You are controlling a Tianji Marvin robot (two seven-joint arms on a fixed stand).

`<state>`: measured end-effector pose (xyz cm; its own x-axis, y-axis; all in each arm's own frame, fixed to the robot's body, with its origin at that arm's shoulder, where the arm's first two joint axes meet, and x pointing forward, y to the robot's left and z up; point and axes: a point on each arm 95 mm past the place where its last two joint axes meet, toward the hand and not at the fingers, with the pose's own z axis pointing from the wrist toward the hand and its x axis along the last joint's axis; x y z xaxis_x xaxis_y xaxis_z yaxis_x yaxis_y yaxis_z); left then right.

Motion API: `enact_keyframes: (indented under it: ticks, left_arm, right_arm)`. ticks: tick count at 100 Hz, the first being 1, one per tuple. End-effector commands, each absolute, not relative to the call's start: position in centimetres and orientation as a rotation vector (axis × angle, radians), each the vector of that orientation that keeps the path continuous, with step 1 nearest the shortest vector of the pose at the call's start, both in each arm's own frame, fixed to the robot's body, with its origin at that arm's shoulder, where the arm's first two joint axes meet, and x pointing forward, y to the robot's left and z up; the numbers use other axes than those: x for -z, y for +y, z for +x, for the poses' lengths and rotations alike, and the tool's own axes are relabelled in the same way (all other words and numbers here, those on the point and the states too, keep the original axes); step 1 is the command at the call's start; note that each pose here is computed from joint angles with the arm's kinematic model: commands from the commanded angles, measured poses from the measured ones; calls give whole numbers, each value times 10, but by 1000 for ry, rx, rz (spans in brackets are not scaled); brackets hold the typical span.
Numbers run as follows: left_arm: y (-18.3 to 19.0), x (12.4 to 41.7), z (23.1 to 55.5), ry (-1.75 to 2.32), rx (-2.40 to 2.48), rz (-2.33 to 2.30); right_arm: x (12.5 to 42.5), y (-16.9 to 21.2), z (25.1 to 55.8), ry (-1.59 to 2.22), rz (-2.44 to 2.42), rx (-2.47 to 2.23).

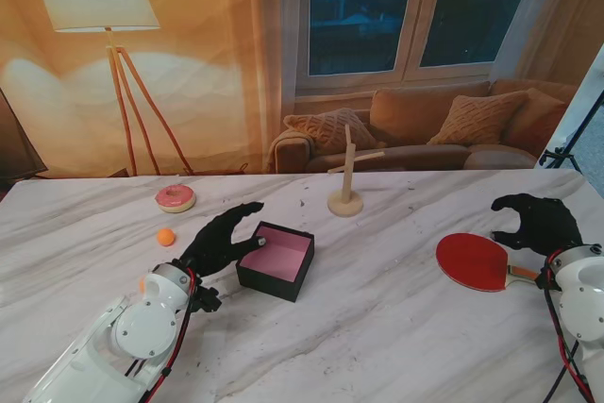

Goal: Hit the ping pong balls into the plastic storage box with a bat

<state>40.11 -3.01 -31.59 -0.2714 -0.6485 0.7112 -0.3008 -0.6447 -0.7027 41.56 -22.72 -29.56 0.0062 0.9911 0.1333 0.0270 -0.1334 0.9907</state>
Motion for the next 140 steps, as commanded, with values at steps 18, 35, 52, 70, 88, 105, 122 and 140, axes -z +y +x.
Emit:
enact_keyframes:
  ticks: [18,35,52,70,88,105,122,140]
  left_arm:
    - [-33,318,400,1195,1998,-1737]
    - [-33,319,401,1200,1997,-1741]
    - [-34,319,401,1206,1996,-1744]
    - [-35,320,402,1211,1994,-1748]
    - [-35,320,402,1216,1991,-1752]
    - [-36,320,402,1221,1989,-1756]
    - [-36,321,403,1223,1987,-1759]
    - [-36,321,403,1225,1987,-1761]
  right_arm:
    - [314,-255,407,1211,1368,-1131]
    - [324,-268,402,1240,1383,-1049]
    - [335,-277,399,1263,1407,-980]
    - [344,-284,395,1285,1412,-918]
    - [353,-288,395,1285,1416,-869]
    - [362,-290,397,1272,1409,-832]
    - [370,-292,400,1251,1412,-806]
    - [379,-292,402,1239,1406,-789]
